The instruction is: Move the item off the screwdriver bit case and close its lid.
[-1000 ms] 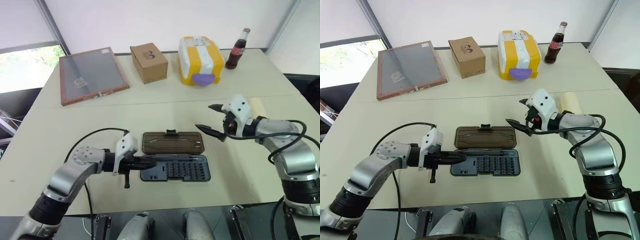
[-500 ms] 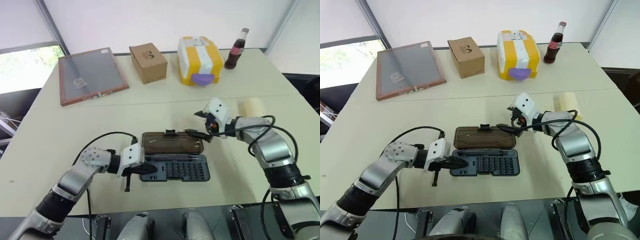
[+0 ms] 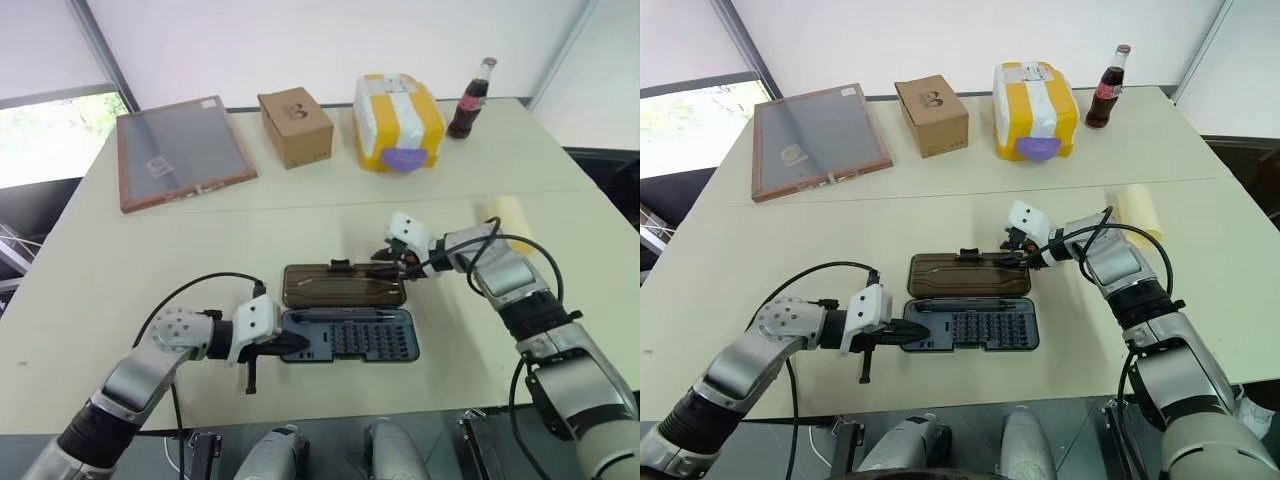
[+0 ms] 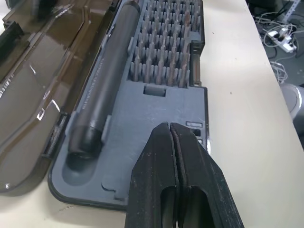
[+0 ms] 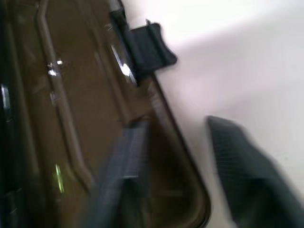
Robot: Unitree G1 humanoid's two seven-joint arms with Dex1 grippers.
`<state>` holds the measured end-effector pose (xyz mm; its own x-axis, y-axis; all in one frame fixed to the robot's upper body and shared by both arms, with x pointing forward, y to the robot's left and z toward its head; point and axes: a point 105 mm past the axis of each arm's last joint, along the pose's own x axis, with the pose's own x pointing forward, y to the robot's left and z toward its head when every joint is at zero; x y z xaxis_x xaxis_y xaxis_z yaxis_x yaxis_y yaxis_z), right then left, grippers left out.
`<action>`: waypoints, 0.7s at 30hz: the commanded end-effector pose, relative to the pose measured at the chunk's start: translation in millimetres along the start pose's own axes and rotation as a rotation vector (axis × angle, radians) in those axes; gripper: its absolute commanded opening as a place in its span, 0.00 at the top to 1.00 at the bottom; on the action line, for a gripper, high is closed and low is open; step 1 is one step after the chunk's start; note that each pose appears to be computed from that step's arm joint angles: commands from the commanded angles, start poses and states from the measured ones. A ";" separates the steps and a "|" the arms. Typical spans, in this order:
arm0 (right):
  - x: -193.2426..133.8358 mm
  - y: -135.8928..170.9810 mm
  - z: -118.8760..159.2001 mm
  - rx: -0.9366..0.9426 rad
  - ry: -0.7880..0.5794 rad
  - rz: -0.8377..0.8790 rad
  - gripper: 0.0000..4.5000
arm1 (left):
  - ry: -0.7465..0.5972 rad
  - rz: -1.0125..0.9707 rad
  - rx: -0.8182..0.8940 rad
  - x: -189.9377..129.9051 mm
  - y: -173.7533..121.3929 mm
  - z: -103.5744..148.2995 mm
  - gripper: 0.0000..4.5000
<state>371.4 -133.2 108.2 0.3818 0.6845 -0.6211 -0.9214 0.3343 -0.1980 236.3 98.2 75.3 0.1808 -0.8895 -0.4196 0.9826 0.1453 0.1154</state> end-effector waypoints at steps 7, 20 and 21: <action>8.6 8.0 -19.8 -0.062 0.080 0.070 0.99 | 0.071 0.010 -0.150 0.8 -14.6 -27.8 1.00; -39.6 7.1 58.6 -0.699 -0.174 -0.284 0.99 | 0.064 0.037 -0.188 0.4 -7.3 -34.0 1.00; -42.0 12.6 61.5 -0.739 -0.184 -0.295 0.99 | 0.063 0.036 -0.188 0.9 -6.6 -33.9 1.00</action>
<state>351.6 -121.1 148.2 0.5169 0.7288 -0.4490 -0.6823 0.0340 -0.7303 235.0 99.3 70.5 0.2180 -0.8951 -0.3889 0.9751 0.2162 0.0490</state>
